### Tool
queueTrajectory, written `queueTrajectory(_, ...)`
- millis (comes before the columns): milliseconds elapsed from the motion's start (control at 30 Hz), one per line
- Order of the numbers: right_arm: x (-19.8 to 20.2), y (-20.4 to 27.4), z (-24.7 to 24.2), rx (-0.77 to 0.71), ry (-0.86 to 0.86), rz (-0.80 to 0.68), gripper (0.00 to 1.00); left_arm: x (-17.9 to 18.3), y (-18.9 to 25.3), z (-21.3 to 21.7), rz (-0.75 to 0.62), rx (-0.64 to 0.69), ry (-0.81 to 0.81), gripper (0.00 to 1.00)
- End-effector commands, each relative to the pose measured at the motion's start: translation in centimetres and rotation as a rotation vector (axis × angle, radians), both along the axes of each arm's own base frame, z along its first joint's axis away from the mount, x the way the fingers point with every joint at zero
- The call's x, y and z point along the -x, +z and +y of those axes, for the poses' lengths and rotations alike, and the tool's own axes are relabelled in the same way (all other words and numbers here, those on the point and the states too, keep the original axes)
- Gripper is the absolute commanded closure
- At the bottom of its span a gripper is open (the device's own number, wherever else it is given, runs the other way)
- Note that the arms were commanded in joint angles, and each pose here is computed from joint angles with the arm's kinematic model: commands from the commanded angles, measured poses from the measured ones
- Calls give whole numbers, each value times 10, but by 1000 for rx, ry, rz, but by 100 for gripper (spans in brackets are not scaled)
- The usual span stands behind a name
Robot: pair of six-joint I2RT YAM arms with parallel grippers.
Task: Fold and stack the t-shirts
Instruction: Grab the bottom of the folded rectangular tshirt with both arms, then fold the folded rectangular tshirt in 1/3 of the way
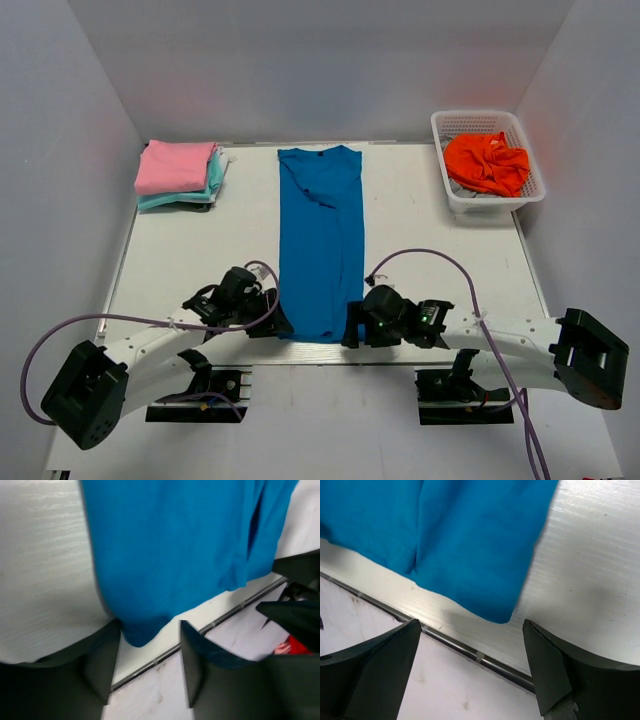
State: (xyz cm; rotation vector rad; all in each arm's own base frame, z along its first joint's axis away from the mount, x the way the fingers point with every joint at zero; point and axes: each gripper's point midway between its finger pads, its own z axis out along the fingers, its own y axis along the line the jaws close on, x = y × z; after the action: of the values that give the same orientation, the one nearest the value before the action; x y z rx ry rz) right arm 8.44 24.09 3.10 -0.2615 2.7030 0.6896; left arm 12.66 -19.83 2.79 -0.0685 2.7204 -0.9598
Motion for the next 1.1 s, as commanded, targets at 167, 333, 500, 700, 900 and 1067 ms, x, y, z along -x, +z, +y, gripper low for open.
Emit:
queueTrajectory(167,-9,-16,-7,74,-99,21,37,8,-26,9,15,-69,-13,75)
queueTrajectory(333,-15,-11,-4,73,-98,-4,86,-1,-13,2,-21,-43,-12,100)
queueTrajectory(500,-39,7,-1,87,-120,-126,100,-25,27,-13,-112,14,-3,100)
queueTrajectory(700,-84,40,2,160,-192,-280,100,-80,69,-22,-287,-16,67,100)
queueTrajectory(900,-158,87,9,204,-302,-444,100,-152,98,-18,-397,-148,254,100)
queueTrajectory(1067,-224,119,14,232,-362,-545,100,-209,125,-11,-496,-262,386,100)
